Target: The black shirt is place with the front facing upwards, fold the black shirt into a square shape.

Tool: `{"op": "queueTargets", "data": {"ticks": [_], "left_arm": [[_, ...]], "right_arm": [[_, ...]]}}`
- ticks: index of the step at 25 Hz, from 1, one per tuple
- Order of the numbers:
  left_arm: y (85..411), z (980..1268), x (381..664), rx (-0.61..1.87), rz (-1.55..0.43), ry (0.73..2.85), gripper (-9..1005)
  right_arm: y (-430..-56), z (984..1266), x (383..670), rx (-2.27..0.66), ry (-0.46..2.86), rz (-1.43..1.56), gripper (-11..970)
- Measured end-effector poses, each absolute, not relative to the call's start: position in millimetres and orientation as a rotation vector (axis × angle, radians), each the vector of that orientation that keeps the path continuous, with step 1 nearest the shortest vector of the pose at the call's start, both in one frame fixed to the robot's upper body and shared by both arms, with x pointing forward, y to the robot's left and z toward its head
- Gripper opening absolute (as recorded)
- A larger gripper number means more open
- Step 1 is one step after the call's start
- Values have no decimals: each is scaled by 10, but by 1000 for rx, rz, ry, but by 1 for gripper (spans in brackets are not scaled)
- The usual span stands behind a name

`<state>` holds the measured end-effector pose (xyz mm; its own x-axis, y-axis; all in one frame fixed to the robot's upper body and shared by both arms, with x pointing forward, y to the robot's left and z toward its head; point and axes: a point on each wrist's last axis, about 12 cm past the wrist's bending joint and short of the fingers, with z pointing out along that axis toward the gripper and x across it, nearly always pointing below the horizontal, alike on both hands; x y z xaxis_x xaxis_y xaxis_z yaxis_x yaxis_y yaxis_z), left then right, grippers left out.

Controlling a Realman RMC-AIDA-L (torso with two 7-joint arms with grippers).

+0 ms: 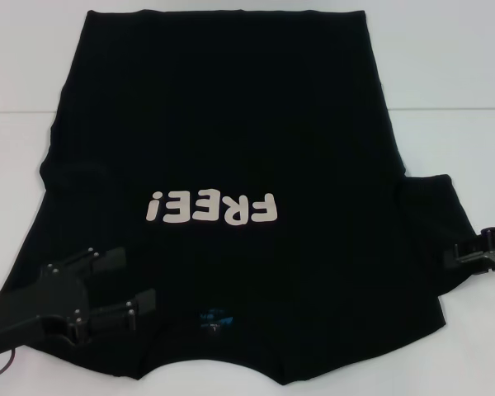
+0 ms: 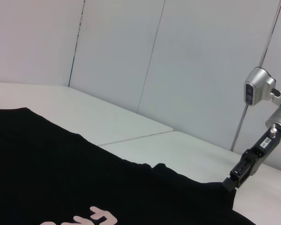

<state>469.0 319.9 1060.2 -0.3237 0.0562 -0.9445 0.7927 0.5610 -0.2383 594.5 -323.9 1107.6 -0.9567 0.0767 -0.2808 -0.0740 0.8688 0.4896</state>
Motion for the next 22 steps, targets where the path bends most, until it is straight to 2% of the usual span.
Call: {"op": "queueTargets", "data": {"ticks": [13,16,22], "left_arm": [[3206,10600,4669,702,-890,1753,907],[3206,10601,4669,701,-890,1752,907],[3210,10603,4667,696,-889,1748,908]], "right_arm": [[-3225,11074,5949,-11,2783,703,403],[-3225,11080,5954,-13,2781,701,157],[-3258,11115,5971,-31,2775,683,87]]}}
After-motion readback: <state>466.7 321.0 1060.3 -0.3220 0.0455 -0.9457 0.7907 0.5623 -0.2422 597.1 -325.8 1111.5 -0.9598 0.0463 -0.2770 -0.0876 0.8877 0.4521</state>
